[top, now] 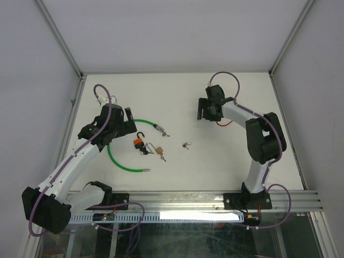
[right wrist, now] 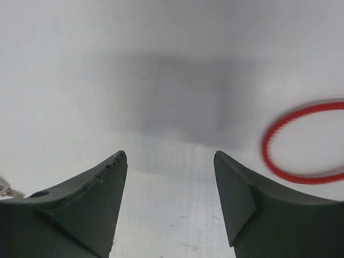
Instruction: Unlock with the key
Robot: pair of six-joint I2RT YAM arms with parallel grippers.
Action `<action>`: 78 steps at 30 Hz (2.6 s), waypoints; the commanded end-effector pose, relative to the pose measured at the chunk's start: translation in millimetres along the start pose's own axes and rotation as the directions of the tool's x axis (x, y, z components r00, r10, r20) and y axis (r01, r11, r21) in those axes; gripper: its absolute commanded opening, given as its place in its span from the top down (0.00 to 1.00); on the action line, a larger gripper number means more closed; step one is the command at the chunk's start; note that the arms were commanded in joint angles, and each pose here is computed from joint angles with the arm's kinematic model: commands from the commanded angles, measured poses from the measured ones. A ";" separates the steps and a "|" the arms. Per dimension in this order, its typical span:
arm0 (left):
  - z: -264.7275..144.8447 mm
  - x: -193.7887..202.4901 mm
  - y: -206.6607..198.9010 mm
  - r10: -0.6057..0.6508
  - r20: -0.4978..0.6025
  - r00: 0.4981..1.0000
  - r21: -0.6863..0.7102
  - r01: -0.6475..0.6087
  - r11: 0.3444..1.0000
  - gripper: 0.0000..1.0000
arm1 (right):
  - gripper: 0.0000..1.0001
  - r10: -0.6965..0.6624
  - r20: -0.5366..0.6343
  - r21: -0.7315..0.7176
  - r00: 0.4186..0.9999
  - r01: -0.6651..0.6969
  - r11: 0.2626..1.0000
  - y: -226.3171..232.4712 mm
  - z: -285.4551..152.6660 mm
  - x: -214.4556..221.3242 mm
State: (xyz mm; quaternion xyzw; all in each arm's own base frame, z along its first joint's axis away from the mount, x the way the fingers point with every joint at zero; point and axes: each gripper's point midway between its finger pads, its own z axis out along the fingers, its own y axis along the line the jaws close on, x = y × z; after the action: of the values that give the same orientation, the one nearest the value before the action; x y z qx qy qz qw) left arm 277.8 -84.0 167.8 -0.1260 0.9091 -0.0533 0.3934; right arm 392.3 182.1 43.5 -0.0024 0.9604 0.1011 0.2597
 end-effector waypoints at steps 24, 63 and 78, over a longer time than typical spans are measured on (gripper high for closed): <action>-5.6 -13.5 -6.9 -0.014 0.047 0.999 0.062 0.011 0.998 0.01 | 0.31 0.101 -0.104 -0.077 0.989 -0.109 0.991 -21.1 2.0 17.9; -9.5 -16.2 -9.0 -0.022 0.063 0.998 0.093 0.016 0.996 0.01 | 0.20 -0.337 -0.155 -0.268 0.929 0.288 0.919 -12.3 -7.9 2.7; -9.5 -15.8 -10.0 -0.023 0.058 0.998 0.099 0.018 0.995 0.01 | 0.35 -0.286 -0.146 -0.169 0.947 0.261 0.951 -5.7 -26.0 31.0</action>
State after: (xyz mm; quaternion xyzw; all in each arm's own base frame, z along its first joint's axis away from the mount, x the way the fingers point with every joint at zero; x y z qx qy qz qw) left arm 277.2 -88.5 174.2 -0.1240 0.9038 -0.0834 0.4010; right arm 347.4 165.3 30.6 -0.1761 0.9599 0.1650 0.1430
